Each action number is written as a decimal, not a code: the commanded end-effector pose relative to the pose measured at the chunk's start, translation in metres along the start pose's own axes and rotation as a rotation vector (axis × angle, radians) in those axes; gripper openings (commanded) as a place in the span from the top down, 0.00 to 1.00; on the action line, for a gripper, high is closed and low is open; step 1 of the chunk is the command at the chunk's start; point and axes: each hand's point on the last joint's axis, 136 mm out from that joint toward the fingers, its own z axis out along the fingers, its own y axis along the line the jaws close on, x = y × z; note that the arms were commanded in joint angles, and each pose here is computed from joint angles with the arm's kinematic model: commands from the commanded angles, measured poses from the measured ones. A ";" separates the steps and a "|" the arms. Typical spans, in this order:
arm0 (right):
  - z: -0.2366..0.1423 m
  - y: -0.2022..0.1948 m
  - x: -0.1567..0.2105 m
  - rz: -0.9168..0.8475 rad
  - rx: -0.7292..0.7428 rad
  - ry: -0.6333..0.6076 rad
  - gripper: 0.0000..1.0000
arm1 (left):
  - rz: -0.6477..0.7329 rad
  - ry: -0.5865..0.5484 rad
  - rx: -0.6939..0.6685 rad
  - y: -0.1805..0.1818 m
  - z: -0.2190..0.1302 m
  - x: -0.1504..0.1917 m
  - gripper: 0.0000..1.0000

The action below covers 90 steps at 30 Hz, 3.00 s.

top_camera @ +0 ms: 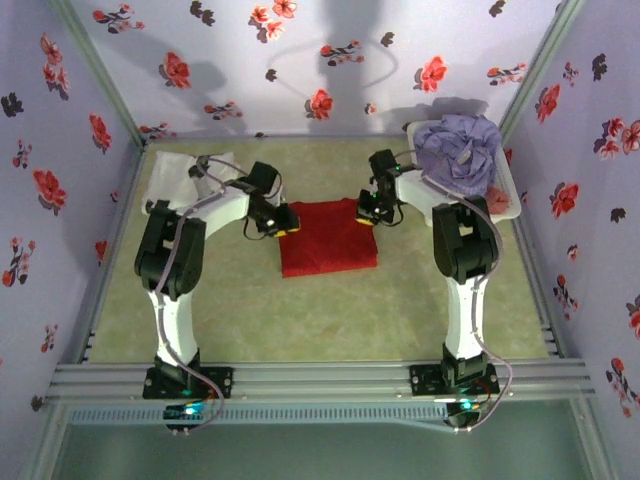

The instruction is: Fold and stack the t-shirts

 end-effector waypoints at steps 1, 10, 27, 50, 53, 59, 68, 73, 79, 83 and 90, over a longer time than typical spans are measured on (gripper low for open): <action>0.012 -0.026 0.002 0.054 0.094 0.012 0.89 | -0.001 0.015 -0.022 0.014 0.013 0.003 0.68; -0.024 -0.033 0.000 0.002 0.188 -0.046 0.77 | 0.061 0.022 -0.089 0.021 -0.005 0.009 0.60; -0.045 -0.013 0.034 0.005 0.026 -0.016 0.51 | 0.069 0.001 -0.186 0.023 -0.020 0.014 0.19; -0.021 -0.010 0.004 0.016 -0.039 -0.005 0.39 | 0.152 0.037 -0.200 -0.003 0.025 0.030 0.28; -0.038 -0.008 0.009 0.008 -0.051 -0.036 0.39 | 0.147 0.051 -0.206 -0.003 0.033 0.035 0.34; -0.066 -0.016 0.023 -0.008 -0.055 -0.072 0.39 | 0.160 0.027 -0.241 -0.002 0.031 0.035 0.47; -0.107 -0.024 0.037 -0.002 -0.075 -0.132 0.39 | 0.342 0.032 -0.354 0.006 0.015 0.020 1.00; -0.123 -0.027 0.049 -0.004 -0.081 -0.149 0.39 | 0.535 0.074 -0.482 0.021 -0.013 -0.005 1.00; -0.132 -0.033 0.067 0.000 -0.083 -0.147 0.39 | 0.658 0.061 -0.595 0.042 -0.052 -0.047 1.00; -0.135 -0.039 0.079 -0.004 -0.071 -0.129 0.39 | 0.693 0.002 -0.616 0.053 -0.074 -0.071 1.00; -0.141 -0.045 0.089 -0.009 -0.044 -0.118 0.39 | 0.726 -0.107 -0.655 0.064 -0.106 -0.115 1.00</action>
